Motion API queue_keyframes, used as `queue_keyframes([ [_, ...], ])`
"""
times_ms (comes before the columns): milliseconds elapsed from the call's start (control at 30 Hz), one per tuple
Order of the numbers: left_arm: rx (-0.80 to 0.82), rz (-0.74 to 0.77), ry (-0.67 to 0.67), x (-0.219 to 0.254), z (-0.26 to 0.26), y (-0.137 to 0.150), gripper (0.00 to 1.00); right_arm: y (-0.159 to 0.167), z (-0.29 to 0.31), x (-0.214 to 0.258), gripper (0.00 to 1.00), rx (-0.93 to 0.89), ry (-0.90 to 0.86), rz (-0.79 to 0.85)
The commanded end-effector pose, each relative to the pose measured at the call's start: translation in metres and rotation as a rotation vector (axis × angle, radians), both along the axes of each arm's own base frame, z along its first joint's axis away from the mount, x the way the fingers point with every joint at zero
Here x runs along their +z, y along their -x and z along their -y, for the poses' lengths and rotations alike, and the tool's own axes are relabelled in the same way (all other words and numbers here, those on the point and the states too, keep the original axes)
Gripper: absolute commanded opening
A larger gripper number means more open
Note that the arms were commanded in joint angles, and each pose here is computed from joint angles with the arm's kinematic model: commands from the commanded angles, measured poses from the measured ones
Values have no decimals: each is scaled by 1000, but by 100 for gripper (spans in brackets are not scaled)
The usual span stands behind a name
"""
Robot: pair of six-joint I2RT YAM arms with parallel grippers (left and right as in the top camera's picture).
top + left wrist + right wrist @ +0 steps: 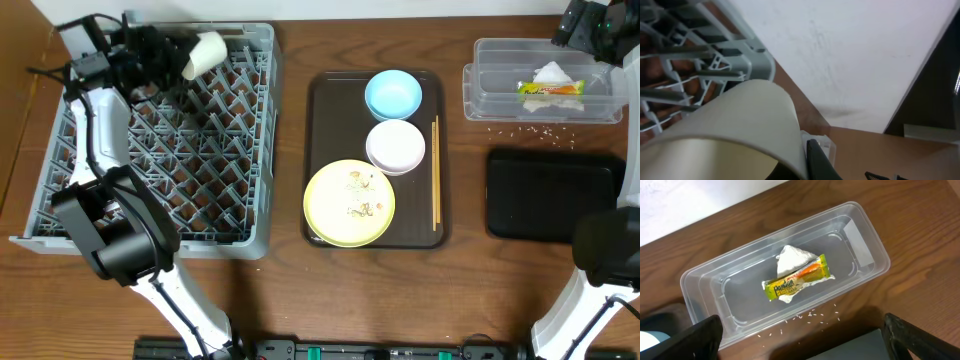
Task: Sort waste into correct bins and load items into the dishwasher
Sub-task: 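Lift the cream cup and carry it left over the dish rack, then lower the cream cup into the rack and release it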
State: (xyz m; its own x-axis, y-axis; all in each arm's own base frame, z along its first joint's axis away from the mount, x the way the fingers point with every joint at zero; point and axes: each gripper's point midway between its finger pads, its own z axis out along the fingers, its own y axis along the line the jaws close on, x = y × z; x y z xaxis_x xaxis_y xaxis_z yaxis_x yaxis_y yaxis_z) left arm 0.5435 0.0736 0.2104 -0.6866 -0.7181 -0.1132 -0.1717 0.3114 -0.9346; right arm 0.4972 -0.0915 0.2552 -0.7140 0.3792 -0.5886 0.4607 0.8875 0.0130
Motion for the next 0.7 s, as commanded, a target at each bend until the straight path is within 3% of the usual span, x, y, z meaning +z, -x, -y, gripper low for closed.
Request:
queue_keyframes([
  [0,-9,-25,27,-10,5,2,7,1,2,-2,99,1,6,-8],
  [200,14,-47,7,-33,2,-5,7,1,2,-2,99,1,6,-8],
  [433,-63,106,7,-34,5,-21,7,1,2,-2,99,1,6,-8],
  [667,-31,115,-33,-37,-4,-25,7,1,2,-2,99,1,6,-8],
])
